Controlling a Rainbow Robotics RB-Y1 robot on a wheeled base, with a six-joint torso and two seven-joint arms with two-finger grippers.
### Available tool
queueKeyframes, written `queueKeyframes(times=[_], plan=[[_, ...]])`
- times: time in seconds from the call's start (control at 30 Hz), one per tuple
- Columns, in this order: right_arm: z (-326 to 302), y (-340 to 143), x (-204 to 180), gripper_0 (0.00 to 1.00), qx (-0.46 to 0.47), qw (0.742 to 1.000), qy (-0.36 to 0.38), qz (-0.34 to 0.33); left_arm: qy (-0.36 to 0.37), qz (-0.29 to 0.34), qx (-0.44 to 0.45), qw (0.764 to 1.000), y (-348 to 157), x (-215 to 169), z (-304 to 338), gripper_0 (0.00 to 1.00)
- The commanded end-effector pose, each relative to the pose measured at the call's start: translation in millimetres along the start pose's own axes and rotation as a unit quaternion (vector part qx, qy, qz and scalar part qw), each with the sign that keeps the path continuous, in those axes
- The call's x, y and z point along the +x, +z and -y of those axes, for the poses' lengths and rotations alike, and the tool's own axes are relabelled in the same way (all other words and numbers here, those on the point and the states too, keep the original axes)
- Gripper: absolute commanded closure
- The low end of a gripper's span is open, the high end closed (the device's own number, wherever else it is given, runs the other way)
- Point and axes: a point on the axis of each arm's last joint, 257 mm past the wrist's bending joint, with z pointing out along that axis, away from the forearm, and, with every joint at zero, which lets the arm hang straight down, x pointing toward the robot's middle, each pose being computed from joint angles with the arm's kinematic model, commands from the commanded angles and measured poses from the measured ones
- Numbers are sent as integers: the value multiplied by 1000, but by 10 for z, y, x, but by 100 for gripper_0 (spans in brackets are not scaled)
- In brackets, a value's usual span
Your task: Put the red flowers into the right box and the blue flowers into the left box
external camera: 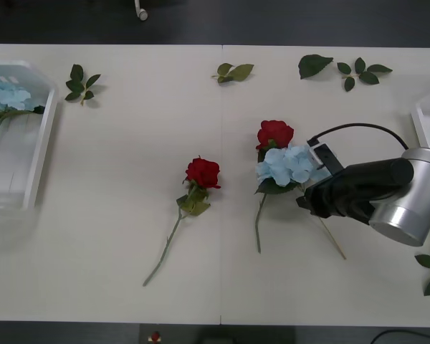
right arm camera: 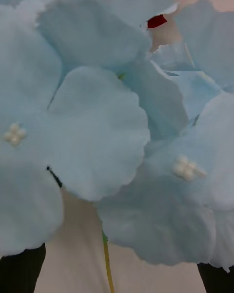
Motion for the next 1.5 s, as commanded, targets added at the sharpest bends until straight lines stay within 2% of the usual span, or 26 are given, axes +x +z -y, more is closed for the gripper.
queueKeyframes(times=[0.03, 0.37, 0.63, 0.73, 0.83, 1.03, 1.07, 1.1, 1.13, 1.17, 1.2, 1.23, 1.37, 1.5], plan=[[-126, 103, 49, 12, -12, 1000, -24, 1, 6, 3, -47, 999, -62, -22, -322, 100], [-167, 196, 94, 12, -14, 999, -31, 0, -13, -36, -55, 998, 775, 323, -275, 100], [-135, 302, 226, 12, -12, 999, -38, -7, -25, -26, -57, 998, 1236, 473, -192, 100], [-136, 342, 246, 16, -12, 999, -36, -7, -28, -16, -54, 998, 1397, 516, -132, 100], [-137, 376, 240, 29, -9, 999, -40, -7, -31, -10, -49, 998, 1523, 538, -52, 100], [-120, 411, 241, 67, -5, 999, -45, -7, -37, -8, -41, 998, 1599, 574, 19, 100], [-117, 411, 240, 70, -5, 999, -45, -7, -37, -9, -42, 998, 1593, 580, 9, 100], [-120, 411, 241, 79, -5, 999, -45, -7, -36, -8, -41, 998, 1599, 577, 16, 96], [-124, 411, 244, 86, -6, 999, -45, -7, -36, -9, -43, 998, 1593, 579, 4, 57], [-133, 409, 242, 90, -7, 999, -44, -7, -36, -9, -42, 998, 1593, 580, 9, 40], [-121, 409, 249, 94, -6, 999, -44, -8, -36, -8, -41, 998, 1588, 575, 9, 17], [-119, 408, 240, 99, -6, 999, -44, -7, -37, -6, -38, 999, 1573, 568, 6, 1], [-73, 382, 161, 100, -6, 999, -42, 0, -43, 1, -21, 999, 1480, 524, 24, 0], [23, 247, -12, 100, -27, 1000, 3, 12, -35, 4, -14, 999, 1231, 441, -43, 0]])
